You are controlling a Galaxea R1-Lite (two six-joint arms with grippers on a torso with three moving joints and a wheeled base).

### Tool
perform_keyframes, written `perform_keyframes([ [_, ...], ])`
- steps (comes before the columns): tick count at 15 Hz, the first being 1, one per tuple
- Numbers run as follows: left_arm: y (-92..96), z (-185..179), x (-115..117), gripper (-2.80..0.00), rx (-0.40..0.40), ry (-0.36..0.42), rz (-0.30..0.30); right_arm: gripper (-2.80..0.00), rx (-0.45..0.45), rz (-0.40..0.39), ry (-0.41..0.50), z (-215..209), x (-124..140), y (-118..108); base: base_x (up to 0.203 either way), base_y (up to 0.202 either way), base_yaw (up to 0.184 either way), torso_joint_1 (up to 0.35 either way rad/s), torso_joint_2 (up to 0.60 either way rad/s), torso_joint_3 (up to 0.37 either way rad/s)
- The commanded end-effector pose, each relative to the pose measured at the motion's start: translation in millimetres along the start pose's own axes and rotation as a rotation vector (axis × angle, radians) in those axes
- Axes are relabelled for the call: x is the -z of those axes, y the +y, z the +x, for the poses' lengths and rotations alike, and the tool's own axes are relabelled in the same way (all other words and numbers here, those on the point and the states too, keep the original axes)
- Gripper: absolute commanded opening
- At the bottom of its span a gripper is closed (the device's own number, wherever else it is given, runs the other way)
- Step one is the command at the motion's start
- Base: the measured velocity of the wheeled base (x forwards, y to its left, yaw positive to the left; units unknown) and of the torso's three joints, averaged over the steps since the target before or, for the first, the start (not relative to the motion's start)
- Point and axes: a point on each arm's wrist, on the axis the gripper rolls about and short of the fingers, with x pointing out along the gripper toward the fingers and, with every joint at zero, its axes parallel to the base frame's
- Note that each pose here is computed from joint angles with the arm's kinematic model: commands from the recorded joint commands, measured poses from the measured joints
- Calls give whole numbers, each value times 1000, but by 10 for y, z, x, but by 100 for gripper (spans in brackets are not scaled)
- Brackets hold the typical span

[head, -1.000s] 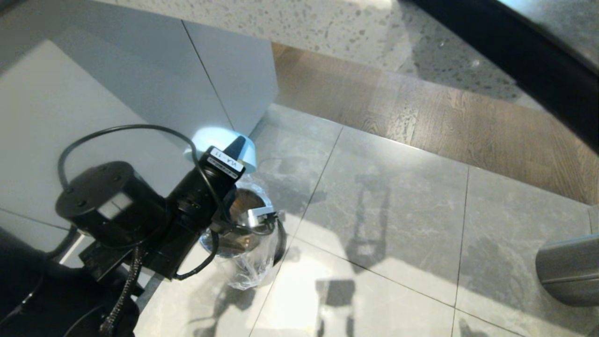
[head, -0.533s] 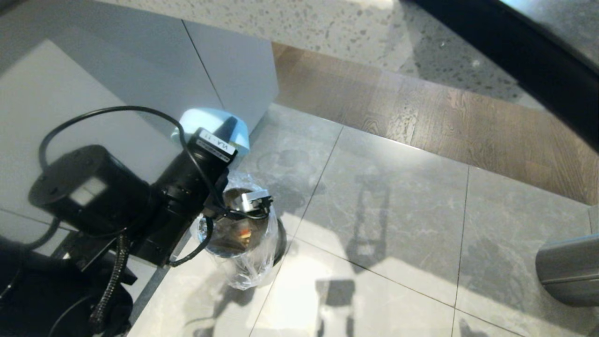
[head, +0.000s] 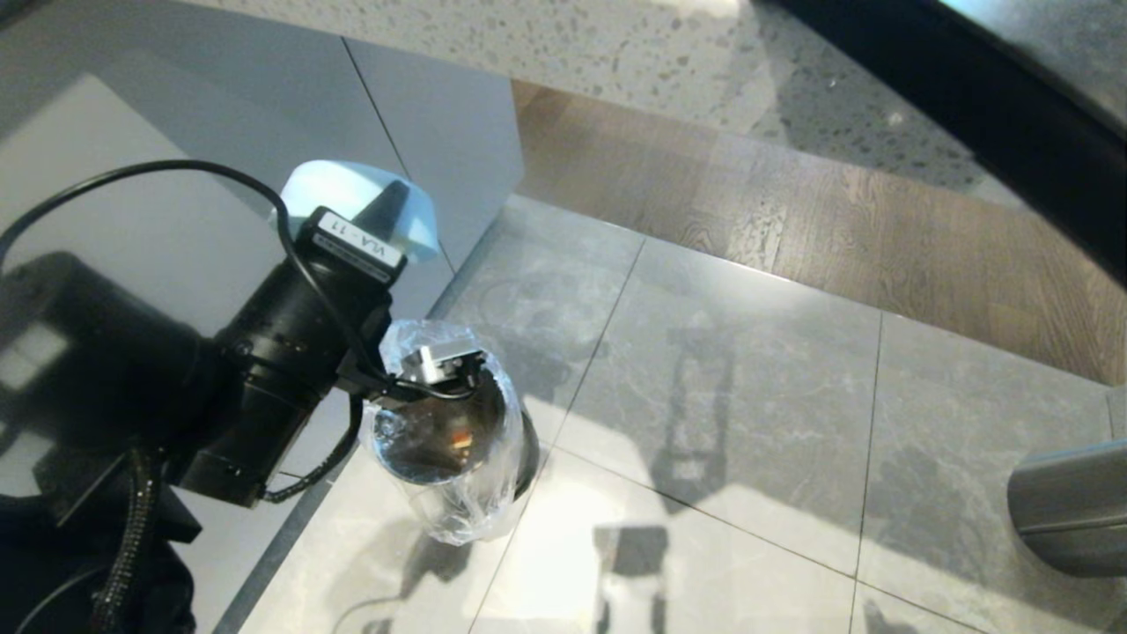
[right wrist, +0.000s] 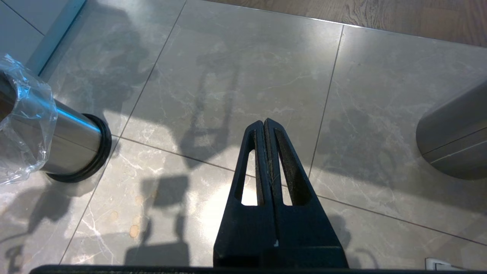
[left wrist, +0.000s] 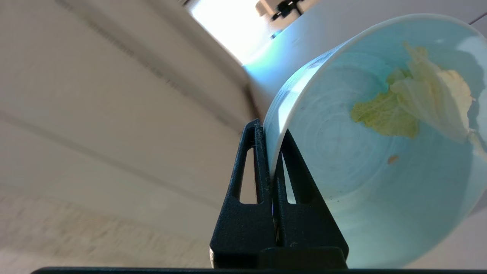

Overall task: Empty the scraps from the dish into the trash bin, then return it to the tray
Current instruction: Put the bowl back to the table

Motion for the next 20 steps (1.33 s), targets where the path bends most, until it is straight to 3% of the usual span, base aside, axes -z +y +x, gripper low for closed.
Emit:
perform_keyframes([
  [1,143,-23,182,-280,-65,83,-15,-280,0,1,0,0,0,0,0,0,0,0,0,0],
  [4,203,-16,228,-280,-89,99,-23,-280,0,1,-1,0,-1,0,0,0,0,0,0,0],
  [7,179,-59,146,-280,-86,56,-11,-280,0,1,-2,0,-1,0,0,0,0,0,0,0],
  [11,306,-3,217,-280,-132,93,-40,-280,0,1,0,0,0,0,0,0,0,0,0,0],
  [13,294,-56,156,-280,-126,61,-37,-280,0,1,-1,0,0,0,0,0,0,0,0,0],
  [19,485,25,307,-280,-194,131,-74,-280,0,1,-2,0,-1,0,0,0,0,0,0,0],
  [20,450,-15,240,-280,-181,99,-69,-280,0,1,0,0,0,0,0,0,0,0,0,0],
])
